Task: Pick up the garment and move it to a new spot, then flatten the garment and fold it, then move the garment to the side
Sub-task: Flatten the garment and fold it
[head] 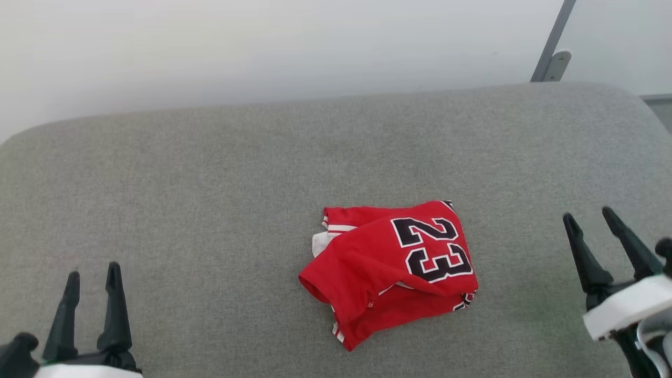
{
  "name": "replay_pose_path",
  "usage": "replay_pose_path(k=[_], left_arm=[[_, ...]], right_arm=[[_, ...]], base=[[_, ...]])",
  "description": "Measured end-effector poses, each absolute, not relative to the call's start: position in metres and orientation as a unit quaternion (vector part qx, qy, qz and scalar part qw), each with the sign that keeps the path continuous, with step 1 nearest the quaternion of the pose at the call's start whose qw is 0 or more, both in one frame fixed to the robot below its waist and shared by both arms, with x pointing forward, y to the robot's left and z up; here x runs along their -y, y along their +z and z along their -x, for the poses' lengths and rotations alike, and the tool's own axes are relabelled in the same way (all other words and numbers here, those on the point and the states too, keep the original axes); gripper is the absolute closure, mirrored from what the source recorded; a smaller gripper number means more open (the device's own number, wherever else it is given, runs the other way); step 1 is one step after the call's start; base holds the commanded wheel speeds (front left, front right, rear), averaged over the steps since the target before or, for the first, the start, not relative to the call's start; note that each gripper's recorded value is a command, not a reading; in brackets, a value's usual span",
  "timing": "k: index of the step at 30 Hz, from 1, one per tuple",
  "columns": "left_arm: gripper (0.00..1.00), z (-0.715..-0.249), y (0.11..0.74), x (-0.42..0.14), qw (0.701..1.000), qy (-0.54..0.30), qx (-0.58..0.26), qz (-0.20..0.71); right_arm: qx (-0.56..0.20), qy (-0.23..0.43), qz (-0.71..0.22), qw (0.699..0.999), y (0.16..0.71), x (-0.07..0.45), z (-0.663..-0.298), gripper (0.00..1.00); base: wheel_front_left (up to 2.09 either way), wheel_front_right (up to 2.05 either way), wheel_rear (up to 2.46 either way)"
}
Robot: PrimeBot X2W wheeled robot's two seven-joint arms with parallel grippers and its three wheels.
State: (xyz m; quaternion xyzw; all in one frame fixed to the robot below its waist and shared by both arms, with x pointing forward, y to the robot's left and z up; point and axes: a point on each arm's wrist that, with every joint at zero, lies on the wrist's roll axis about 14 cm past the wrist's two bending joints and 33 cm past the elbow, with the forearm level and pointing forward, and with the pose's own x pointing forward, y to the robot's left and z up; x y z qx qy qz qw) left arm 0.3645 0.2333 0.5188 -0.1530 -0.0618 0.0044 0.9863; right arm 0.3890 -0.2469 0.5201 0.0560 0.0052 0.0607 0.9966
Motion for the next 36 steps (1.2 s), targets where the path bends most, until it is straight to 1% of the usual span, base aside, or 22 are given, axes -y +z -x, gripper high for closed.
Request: replay_pose_path(k=[7,14,24,36], left_arm=[[0.00,-0.346,0.514,-0.235,0.987,0.012,0.054,0.150],[0.00,-0.333,0.510,-0.243,0.986,0.031,0.052,0.157],[0.00,-0.320,0.507,-0.251,0.983,0.056,0.054,0.165],[0.00,-0.315,0.505,-0.254,0.982,0.066,0.054,0.171]], right_arm=[[-0.004,0.032,-0.062,0.998,0.505,0.260,-0.372,0.00],[-0.014,0.029,-0.076,0.997,0.493,0.255,-0.365,0.00],[-0.011,0.037,-0.084,0.996,0.491,0.244,-0.362,0.00],[-0.016,0.054,-0.088,0.995,0.488,0.229,-0.367,0.00]], base=[[0.00,0.00,0.00],[0.00,0.00,0.00],[0.00,0.00,0.00],[0.00,0.00,0.00]])
